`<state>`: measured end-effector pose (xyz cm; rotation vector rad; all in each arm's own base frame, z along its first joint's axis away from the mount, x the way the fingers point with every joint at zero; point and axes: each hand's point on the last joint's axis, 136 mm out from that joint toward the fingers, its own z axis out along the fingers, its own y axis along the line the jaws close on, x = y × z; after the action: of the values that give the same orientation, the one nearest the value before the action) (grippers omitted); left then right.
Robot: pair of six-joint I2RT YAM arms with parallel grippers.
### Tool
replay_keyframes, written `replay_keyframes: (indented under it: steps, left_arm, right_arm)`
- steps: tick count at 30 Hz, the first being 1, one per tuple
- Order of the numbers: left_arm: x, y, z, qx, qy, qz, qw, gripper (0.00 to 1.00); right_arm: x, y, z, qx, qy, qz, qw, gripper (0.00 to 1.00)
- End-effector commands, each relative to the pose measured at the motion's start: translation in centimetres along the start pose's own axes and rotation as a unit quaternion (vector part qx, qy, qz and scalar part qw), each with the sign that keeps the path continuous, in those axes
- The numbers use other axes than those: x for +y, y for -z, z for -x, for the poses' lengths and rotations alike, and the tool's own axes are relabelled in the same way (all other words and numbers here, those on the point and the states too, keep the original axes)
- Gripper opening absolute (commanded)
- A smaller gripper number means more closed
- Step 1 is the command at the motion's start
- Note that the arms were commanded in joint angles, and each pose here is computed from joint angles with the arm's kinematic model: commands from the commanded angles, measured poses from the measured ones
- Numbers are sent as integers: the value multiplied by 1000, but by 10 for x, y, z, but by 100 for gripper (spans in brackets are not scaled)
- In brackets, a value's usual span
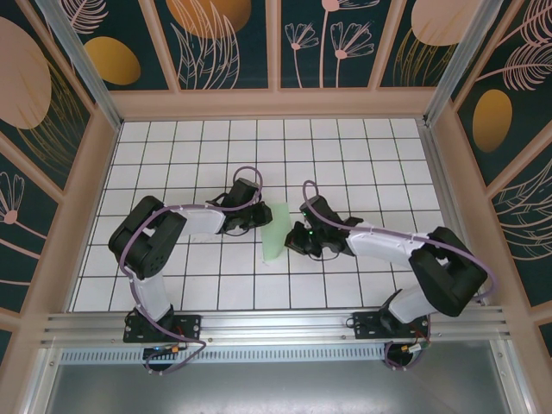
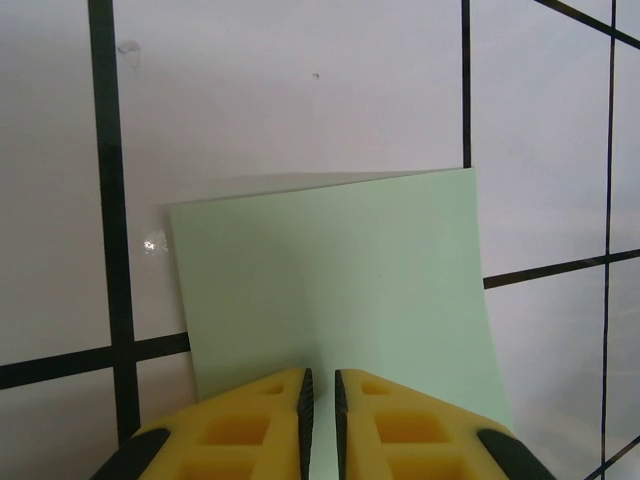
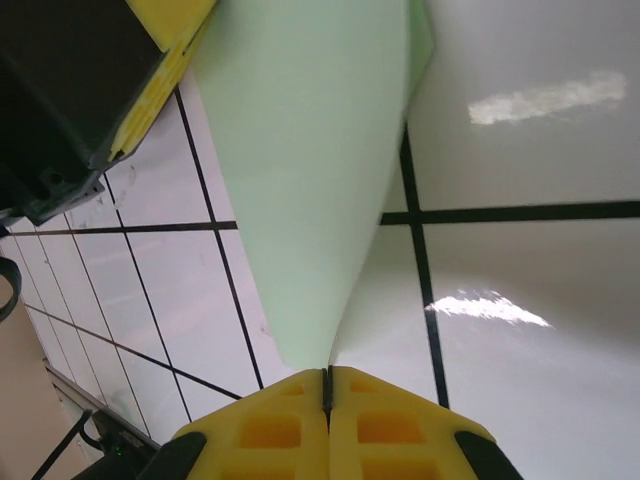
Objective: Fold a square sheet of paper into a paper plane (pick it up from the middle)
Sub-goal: Third fold the triangle at the center of the table.
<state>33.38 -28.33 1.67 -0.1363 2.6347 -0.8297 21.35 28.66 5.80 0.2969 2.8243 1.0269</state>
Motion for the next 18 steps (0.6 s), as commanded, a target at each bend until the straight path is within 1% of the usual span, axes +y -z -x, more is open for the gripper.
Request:
replay_keyframes:
  steps: [1,10,15,18]
  left_arm:
    - [10,-6,-8,12,-7,16,1000,17]
    - [-5,3,3,-1,-17,5,1000,17]
    - [-14,14,16,-23,-24,1,999,20]
    - [-12,20,24,-45,-25,16,999,22]
  right_arm:
    - [27,-5,14,-7,23,33,999,6]
    - [32,-24,28,-12,31,22,999,6]
    - [29,-35,32,-12,26,15,999,6]
    - [28,-38,34,-13,26,12,1000,6]
